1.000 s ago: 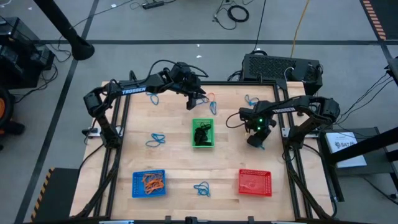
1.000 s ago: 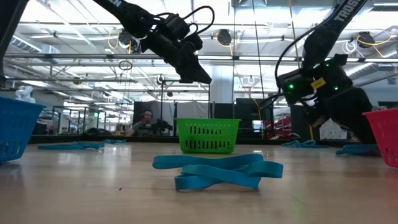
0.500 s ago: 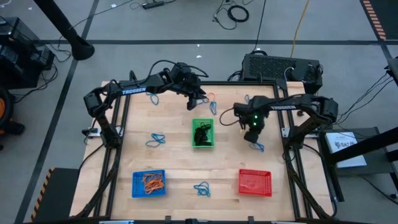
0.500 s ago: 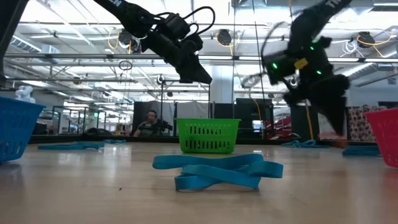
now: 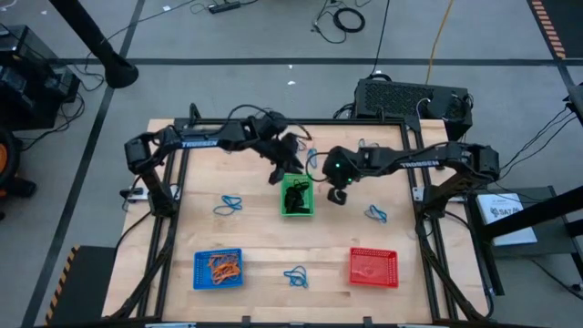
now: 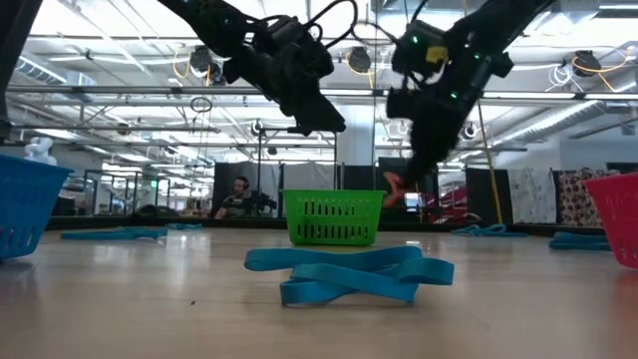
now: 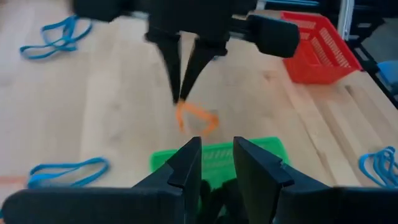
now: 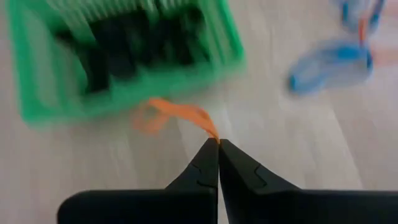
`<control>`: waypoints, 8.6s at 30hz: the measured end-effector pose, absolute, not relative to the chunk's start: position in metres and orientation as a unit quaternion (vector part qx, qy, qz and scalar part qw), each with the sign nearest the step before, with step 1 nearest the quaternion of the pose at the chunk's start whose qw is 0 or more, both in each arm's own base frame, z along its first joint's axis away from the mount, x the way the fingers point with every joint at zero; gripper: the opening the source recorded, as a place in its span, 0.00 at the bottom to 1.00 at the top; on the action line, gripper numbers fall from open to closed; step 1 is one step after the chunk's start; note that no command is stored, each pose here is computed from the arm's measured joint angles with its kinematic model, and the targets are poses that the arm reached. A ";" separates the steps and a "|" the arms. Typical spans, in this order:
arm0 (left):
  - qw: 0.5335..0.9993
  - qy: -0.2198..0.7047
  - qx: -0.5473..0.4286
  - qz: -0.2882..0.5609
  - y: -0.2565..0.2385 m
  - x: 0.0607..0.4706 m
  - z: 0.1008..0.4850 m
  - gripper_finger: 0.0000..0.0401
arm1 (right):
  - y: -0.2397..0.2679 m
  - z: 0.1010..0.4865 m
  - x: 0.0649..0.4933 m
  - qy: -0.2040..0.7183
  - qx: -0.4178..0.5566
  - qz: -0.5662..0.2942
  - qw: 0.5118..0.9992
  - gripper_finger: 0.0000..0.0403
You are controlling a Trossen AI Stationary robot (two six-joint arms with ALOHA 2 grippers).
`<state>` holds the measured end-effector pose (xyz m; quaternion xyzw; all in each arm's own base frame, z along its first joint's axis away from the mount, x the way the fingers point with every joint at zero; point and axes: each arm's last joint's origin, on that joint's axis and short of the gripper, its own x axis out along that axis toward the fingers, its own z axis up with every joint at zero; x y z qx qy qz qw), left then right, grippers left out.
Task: Sort rubber bands into baskets
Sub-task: Put the orange rubber band into the blue bin
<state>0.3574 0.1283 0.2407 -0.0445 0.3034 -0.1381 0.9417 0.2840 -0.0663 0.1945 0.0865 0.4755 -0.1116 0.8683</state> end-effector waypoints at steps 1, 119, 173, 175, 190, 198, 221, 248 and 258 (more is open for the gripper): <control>0.943 0.300 -0.040 -0.142 0.124 0.359 0.238 0.25 | -0.064 0.196 0.288 0.459 0.086 -0.107 0.878 0.00; 0.942 0.331 -0.050 0.011 0.066 0.395 0.205 0.25 | -0.055 0.210 0.304 0.356 0.123 -0.156 0.913 0.00; 0.937 0.341 0.049 -0.059 0.044 0.395 0.205 0.25 | -0.051 0.206 0.300 0.393 0.137 -0.082 0.906 0.00; 0.934 0.349 0.051 -0.058 0.044 0.395 0.202 0.25 | -0.051 0.206 0.300 0.393 0.137 -0.081 0.906 0.00; 0.940 0.334 0.073 -0.001 0.048 0.398 0.205 0.25 | -0.051 0.205 0.300 0.395 0.138 -0.080 0.905 0.00; 0.940 0.333 0.073 -0.012 0.048 0.398 0.205 0.25 | -0.050 0.206 0.300 0.395 0.126 -0.073 0.907 0.00; 0.939 0.329 0.085 -0.052 0.045 0.398 0.205 0.25 | -0.037 0.206 0.302 0.398 0.104 -0.024 0.911 0.00; 0.934 0.342 0.082 -0.063 0.044 0.401 0.193 0.49 | -0.037 0.207 0.304 0.387 0.104 -0.020 0.916 0.00; 0.933 0.343 0.090 -0.066 0.044 0.401 0.193 0.30 | -0.038 0.207 0.304 0.389 0.101 -0.029 0.915 0.00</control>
